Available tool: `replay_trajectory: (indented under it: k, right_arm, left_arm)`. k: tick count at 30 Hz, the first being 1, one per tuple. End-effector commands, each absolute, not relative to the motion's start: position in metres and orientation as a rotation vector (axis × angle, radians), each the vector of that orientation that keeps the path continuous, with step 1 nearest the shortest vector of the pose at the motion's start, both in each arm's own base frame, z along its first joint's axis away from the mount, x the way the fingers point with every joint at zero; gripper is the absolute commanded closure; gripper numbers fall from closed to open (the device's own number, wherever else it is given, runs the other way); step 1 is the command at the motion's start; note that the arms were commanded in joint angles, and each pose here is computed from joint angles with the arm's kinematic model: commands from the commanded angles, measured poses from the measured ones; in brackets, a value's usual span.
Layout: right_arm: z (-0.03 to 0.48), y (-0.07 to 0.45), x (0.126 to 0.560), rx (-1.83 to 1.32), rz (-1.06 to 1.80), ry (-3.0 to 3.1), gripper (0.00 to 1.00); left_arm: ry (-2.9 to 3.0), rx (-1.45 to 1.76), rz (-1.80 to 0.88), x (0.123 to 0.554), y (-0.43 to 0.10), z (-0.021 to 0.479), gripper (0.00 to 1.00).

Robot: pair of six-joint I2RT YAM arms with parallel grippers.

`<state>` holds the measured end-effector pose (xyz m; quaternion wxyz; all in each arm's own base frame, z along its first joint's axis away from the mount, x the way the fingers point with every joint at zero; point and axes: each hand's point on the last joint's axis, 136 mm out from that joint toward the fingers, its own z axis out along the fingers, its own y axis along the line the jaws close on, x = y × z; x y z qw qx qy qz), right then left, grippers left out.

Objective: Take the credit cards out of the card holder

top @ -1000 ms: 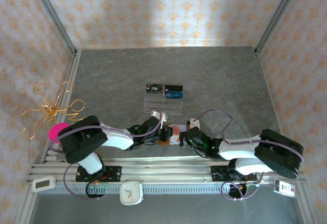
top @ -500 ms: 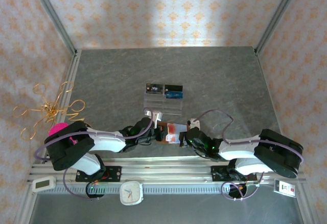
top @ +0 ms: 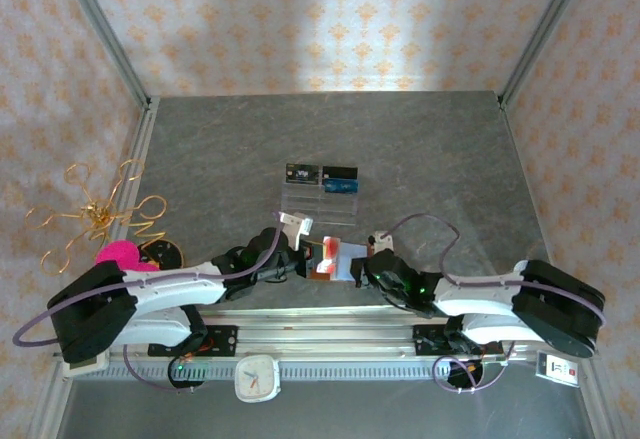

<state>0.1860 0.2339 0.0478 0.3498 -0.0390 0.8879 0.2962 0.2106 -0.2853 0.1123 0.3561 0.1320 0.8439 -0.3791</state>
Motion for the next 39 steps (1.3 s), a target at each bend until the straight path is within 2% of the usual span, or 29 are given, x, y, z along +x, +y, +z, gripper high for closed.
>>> replay_trajectory:
  k: [1,6,8,15,22,29,39]
  right_arm:
    - [0.070,0.229,0.190,-0.131,0.763,2.222,0.78]
    - [0.101,0.208,0.197,-0.053,0.736,2.119,0.68]
    - [0.108,0.186,0.204,0.049,0.644,2.093,0.66]
    - [0.122,0.150,0.209,0.199,0.530,2.037,0.61]
    - [0.128,0.148,0.209,0.206,0.531,2.028,0.60]
    - [0.126,0.144,0.209,0.206,0.503,2.035,0.60]
    - [0.129,0.133,0.216,0.206,0.355,2.039,0.57]
  left_arm:
    - [2.094,0.546,-1.005,0.203,-0.299,0.140,1.00]
    - [1.989,0.715,-1.008,0.194,-0.306,0.167,1.00]
    - [1.950,0.772,-1.008,0.191,-0.308,0.176,1.00]
    - [1.864,1.095,-0.775,0.201,-0.318,0.198,1.00]
    - [1.783,1.485,-0.417,0.231,-0.319,0.207,1.00]
    - [1.850,1.734,-0.094,0.274,-0.309,0.187,1.00]
    - [1.794,1.822,-0.044,0.335,-0.310,0.193,1.00]
